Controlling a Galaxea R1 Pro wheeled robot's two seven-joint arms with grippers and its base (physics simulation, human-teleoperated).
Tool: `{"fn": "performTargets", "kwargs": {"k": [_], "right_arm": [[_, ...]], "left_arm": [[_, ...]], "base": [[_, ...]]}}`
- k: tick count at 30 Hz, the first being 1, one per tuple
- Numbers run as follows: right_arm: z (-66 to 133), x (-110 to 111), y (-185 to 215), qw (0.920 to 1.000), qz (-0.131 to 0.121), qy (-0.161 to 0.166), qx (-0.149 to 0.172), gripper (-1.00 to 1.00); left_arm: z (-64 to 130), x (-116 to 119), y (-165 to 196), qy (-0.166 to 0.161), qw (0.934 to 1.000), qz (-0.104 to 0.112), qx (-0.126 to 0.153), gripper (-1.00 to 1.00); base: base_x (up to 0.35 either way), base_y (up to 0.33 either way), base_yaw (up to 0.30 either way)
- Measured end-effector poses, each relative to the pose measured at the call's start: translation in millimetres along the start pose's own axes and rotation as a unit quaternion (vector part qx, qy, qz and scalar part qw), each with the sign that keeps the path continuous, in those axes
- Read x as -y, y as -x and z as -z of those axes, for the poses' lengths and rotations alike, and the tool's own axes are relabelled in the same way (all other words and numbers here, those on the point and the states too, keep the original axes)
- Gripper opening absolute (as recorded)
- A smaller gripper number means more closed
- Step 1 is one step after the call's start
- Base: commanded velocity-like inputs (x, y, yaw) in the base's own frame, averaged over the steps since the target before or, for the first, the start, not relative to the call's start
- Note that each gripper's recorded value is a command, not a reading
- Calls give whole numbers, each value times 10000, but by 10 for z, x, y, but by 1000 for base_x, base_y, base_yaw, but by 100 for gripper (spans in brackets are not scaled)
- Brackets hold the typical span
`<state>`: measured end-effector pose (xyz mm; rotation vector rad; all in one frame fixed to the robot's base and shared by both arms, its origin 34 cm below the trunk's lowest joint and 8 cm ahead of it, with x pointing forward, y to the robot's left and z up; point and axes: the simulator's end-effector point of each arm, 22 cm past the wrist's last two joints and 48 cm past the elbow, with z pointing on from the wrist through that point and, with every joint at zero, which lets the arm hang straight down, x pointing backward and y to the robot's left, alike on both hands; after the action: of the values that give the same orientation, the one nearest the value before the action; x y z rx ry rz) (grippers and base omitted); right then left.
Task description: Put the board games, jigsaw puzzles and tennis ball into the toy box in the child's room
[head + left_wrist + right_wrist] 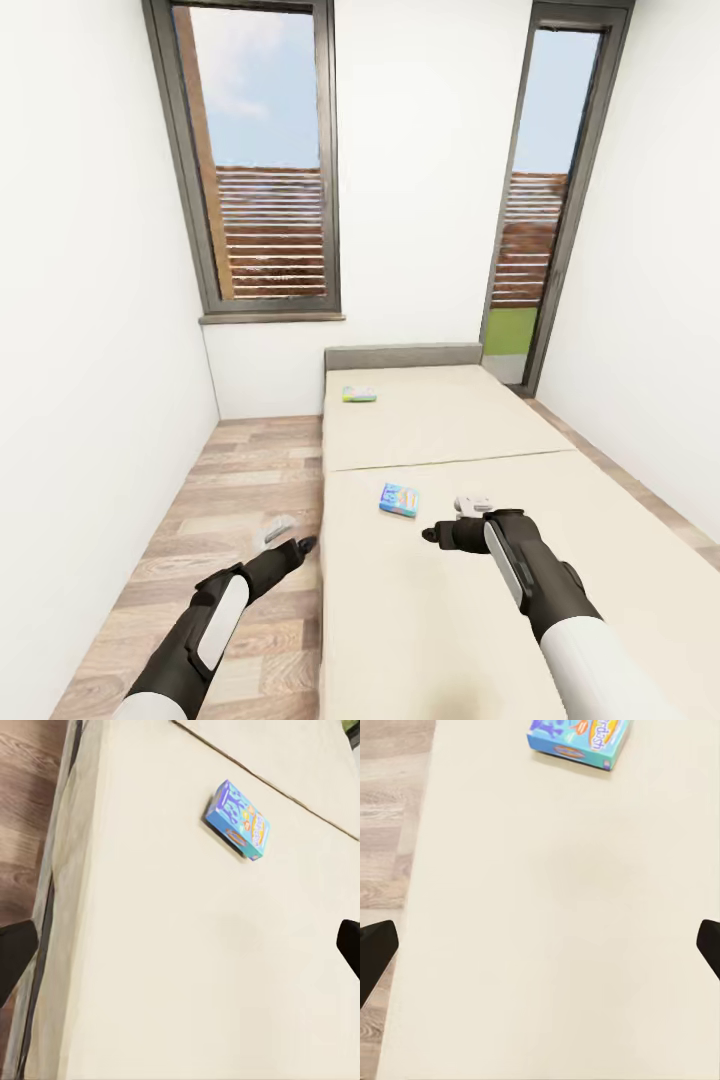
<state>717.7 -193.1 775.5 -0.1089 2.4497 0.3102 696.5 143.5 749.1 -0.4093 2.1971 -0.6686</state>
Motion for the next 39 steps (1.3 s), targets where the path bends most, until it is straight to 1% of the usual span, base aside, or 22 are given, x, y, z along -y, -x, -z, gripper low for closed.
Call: {"fn": "performTargets", "kwargs": {"k": [11,19,29,39], "right_arm": [[0,7,-1,10000,-3,-5,-1,100],[-1,10,0,10000,-4,-9,-1,100],[-2,10,0,10000,-6,-7,-2,100],[-2,11,1,10000,-16,-3,1,100]], "left_arm": [[1,-10,1,9,10000,3,1,100],[-1,-15,1,20,10000,-7,3,100],[-3,-16,1,31,10000,-10,9,100],[-3,-17,1,35,10000,-7,11,100]], "base": [[238,265,0],[143,231,0],[39,65,14],[9,14,136]]}}
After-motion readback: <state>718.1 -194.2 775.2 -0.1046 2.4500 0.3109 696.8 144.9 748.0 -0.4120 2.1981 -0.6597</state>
